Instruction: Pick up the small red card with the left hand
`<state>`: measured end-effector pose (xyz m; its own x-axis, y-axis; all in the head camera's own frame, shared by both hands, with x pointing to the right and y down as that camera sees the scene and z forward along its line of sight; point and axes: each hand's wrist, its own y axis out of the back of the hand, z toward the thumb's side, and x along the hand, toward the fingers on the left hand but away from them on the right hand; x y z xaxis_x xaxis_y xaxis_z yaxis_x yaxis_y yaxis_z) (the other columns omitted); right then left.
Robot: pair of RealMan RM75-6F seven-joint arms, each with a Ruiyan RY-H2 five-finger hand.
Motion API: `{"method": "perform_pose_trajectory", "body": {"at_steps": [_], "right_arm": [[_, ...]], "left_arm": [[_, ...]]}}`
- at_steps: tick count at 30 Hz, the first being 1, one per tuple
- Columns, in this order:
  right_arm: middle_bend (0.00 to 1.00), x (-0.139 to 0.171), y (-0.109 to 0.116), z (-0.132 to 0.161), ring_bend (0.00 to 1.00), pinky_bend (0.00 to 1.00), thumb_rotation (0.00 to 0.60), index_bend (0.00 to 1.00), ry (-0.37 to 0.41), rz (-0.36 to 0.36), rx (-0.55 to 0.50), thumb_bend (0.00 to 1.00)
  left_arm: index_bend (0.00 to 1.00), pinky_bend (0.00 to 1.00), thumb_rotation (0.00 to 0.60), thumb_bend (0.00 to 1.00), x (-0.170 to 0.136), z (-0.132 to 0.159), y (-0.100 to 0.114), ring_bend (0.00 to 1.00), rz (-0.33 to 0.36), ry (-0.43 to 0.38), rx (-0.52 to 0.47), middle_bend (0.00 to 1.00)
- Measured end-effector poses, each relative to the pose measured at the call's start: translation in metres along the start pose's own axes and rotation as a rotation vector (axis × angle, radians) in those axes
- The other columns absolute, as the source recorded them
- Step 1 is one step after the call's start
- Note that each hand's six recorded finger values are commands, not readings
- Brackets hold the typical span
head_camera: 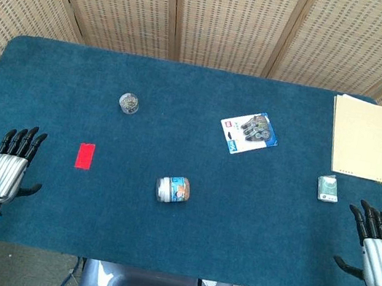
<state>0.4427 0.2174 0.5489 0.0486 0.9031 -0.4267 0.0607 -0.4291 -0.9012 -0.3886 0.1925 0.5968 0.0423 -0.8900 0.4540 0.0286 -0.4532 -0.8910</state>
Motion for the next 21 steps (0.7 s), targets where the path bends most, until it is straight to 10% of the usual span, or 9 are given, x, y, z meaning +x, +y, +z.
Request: {"method": "perform_pose_trajectory", "body": {"at_steps": [21], "right_arm": [[0.0, -0.001, 0.0017, 0.0005, 0.0, 0.0, 0.6, 0.0, 0.003, -0.008, -0.002, 0.05]], "left_arm": [[0.02, 0.0, 0.6, 0.16, 0.0006, -0.0011, 0.0, 0.0, -0.002, 0.002, -0.004, 0.0]]}}
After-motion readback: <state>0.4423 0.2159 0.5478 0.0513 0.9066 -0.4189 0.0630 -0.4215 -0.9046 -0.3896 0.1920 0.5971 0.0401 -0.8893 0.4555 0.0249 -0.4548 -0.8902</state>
